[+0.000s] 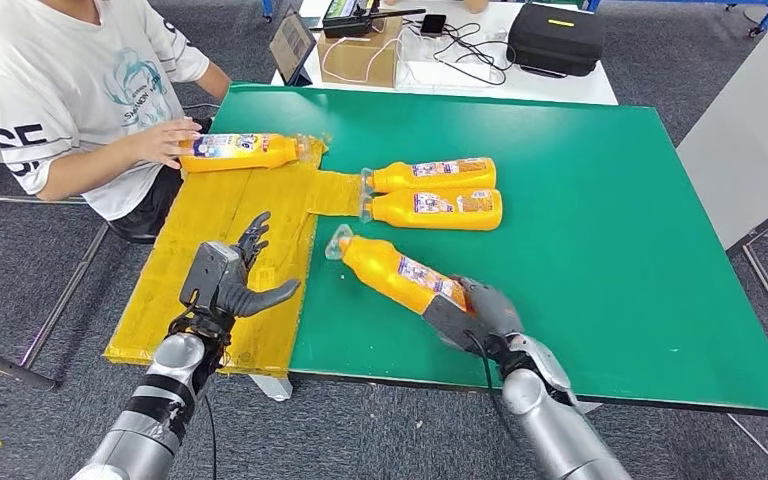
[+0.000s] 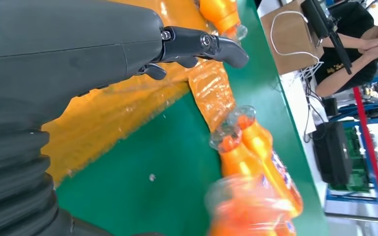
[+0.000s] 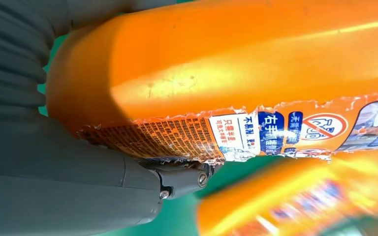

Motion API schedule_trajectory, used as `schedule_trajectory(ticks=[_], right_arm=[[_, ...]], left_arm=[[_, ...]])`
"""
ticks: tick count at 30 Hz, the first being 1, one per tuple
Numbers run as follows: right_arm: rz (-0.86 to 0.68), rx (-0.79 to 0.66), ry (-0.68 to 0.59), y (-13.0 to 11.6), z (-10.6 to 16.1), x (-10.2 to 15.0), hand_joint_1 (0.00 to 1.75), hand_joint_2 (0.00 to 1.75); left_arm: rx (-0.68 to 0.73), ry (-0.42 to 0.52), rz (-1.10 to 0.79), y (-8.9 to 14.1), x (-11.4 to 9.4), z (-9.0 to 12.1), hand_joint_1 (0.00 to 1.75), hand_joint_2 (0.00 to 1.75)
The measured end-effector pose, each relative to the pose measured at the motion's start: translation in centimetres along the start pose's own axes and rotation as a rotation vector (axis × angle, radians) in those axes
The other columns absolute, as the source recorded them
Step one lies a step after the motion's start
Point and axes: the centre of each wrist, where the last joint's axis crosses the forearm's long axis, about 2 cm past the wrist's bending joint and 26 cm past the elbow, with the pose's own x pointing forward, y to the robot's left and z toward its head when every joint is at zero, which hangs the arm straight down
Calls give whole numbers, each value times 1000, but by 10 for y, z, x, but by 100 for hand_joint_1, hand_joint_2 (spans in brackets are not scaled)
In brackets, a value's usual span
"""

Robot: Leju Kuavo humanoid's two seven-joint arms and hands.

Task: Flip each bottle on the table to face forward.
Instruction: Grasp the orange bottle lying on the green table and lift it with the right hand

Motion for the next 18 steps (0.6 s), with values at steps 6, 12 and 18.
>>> schedule_trajectory(ticks=[6,12,18], right_arm=[[-100,-54,-31,9,-1,14,175,175],[-128,-65,-38,13,-1,19,175,175],[-308,-141,-97,31,-3,41,175,175]], left_arm=[[-6,4,33,-5,0,-1,0,175],[-9,6,43,-8,0,-2,0,175],[-129,61,281,-23,-1,-7,0,175]])
